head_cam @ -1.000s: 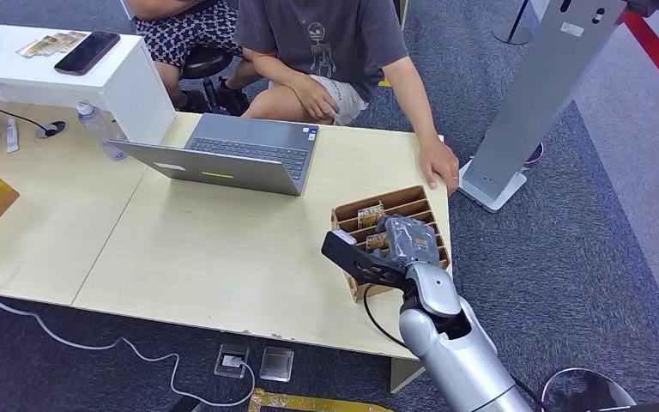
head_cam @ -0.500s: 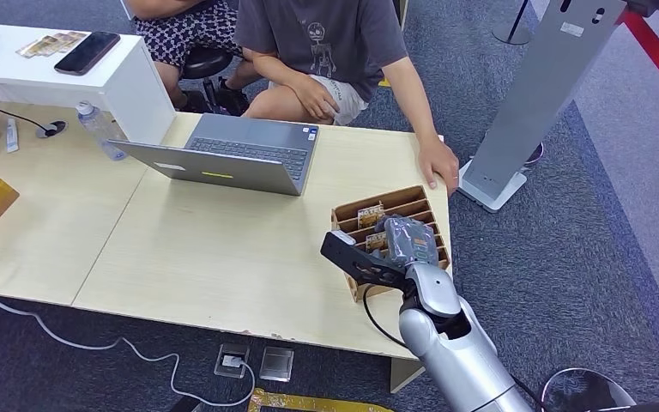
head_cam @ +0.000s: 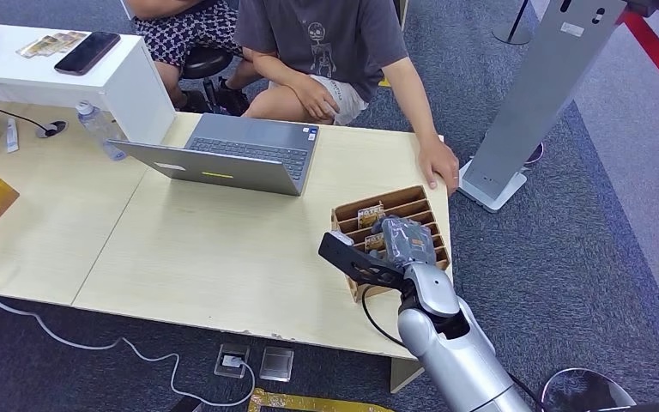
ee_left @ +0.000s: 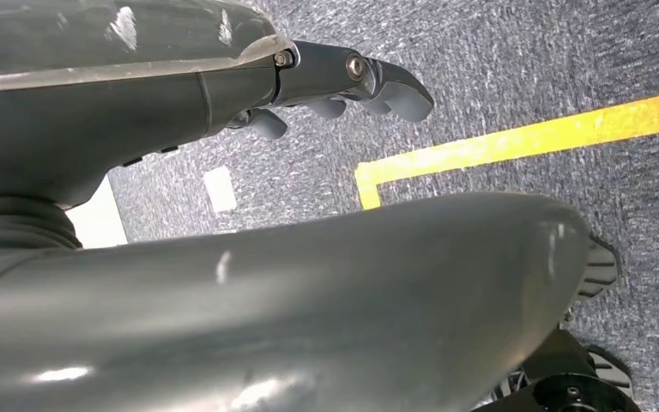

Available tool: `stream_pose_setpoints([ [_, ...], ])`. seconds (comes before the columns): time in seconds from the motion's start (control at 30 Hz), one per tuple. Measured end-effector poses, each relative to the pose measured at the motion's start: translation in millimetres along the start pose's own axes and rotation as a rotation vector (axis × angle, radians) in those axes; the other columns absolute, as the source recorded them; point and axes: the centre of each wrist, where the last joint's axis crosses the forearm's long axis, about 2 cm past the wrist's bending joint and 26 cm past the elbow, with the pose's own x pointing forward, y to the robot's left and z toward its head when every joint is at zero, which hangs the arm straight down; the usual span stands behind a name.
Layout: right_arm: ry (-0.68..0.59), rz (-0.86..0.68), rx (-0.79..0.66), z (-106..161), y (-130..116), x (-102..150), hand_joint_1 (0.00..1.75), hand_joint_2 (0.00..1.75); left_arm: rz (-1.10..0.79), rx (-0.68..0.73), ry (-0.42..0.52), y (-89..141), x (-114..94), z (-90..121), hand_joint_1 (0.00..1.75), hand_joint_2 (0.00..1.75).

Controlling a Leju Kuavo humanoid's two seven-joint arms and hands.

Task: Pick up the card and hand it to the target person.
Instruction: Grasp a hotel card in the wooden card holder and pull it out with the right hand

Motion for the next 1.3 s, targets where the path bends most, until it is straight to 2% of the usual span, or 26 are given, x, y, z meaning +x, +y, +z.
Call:
stream_pose_setpoints([
  [0.67, 0.01, 0.0, 0.011, -1.1, 2.5, -2.5, 0.89, 1.75, -0.005, -0.003, -0.003, -0.1, -0.1, 0.0, 0.0, 0.0],
  [0.87, 0.012, 0.001, 0.012, -1.3, 2.9, -3.3, 0.98, 1.75, -0.006, -0.004, -0.003, -0.1, -0.1, 0.0, 0.0, 0.0],
  [1.03, 0.013, 0.002, 0.013, -1.4, 3.1, -3.7, 1.26, 1.75, -0.006, -0.004, -0.003, -0.1, -0.1, 0.0, 0.0, 0.0],
  [1.2, 0.014, 0.003, 0.012, -1.6, 2.8, -4.0, 1.38, 1.75, -0.006, -0.005, -0.003, -0.1, -0.1, 0.0, 0.0, 0.0],
  [1.3, 0.014, 0.003, 0.01, -1.8, 2.3, -4.1, 1.65, 1.75, -0.006, -0.006, -0.003, -0.2, -0.1, 0.0, 0.0, 0.0],
])
